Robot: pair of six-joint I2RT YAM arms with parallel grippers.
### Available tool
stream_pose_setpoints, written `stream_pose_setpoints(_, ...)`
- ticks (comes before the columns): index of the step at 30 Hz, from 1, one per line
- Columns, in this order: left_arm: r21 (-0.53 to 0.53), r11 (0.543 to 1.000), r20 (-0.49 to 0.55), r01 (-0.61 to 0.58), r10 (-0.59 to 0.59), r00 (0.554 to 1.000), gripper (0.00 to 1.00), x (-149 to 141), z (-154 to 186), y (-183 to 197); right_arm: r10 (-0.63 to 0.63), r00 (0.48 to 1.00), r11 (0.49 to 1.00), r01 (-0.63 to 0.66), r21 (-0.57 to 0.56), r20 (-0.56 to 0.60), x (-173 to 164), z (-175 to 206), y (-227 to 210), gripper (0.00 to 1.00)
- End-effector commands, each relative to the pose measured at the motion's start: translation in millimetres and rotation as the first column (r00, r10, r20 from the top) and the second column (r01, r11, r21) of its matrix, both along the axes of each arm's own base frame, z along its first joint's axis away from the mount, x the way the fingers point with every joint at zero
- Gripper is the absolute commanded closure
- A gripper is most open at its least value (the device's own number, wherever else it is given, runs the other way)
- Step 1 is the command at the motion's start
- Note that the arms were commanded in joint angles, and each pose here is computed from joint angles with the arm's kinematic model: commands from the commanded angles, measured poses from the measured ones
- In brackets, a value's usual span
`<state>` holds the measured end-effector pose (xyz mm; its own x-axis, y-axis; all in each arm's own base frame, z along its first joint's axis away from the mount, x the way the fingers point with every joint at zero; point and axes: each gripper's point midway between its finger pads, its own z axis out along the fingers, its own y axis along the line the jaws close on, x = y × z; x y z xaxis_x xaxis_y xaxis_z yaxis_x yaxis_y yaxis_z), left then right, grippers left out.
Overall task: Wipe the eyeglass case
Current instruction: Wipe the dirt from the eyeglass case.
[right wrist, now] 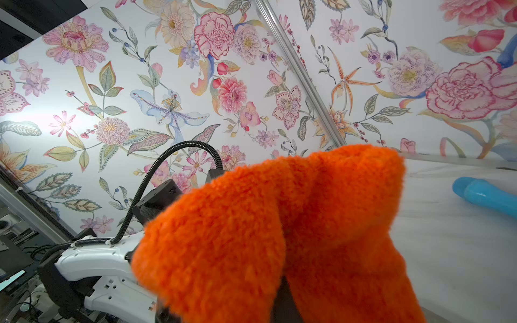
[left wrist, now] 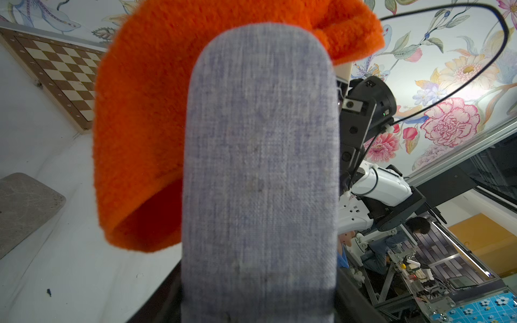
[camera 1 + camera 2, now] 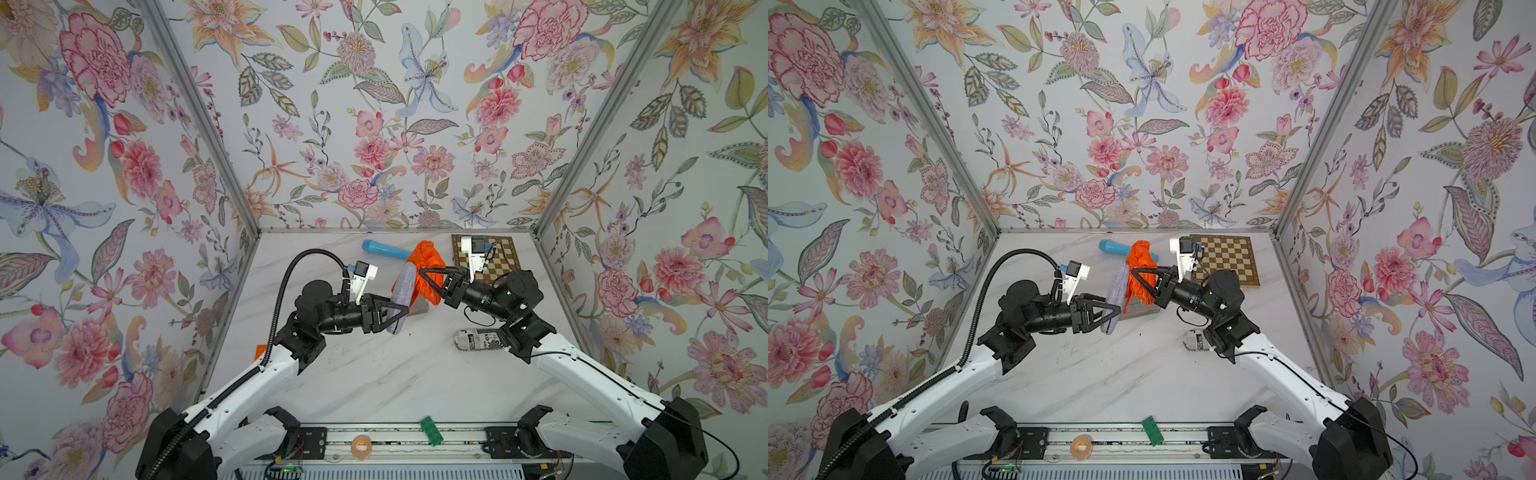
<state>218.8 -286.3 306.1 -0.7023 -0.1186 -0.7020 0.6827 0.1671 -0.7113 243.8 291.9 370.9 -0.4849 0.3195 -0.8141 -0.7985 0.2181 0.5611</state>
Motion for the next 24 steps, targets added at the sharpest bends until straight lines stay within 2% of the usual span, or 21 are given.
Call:
stream_pose_setpoints(1,-0.037,0.998,0.037,-0.046,0.047,0.998,0.58,13,20,2,0.180,0.983,0.982,-0.181,-0.053,-0.027,-50,-25,22,1.00)
stream_pose_setpoints(7,-0.060,0.998,0.039,-0.033,0.036,0.999,0.58,18,31,-2,0.215,0.977,0.976,-0.214,-0.041,0.009,-53,-16,31,1.00)
stream_pose_setpoints(12,-0.085,0.996,0.013,0.033,-0.032,0.999,0.57,0,23,-1,0.152,0.985,0.987,-0.148,-0.057,0.077,-14,8,24,1.00)
stream_pose_setpoints(16,-0.075,0.996,0.008,0.049,-0.048,0.999,0.57,-12,12,3,0.128,0.990,0.992,-0.127,-0.019,0.064,11,17,11,1.00)
stream_pose_setpoints(19,-0.047,0.999,0.024,0.004,-0.003,1.000,0.57,-8,7,9,0.174,0.984,0.984,-0.174,-0.026,0.029,-3,4,21,1.00)
stream_pose_setpoints(24,-0.077,0.996,0.038,-0.048,0.052,0.998,0.58,8,19,13,0.267,0.962,0.963,-0.269,-0.033,-0.056,-50,-31,41,1.00)
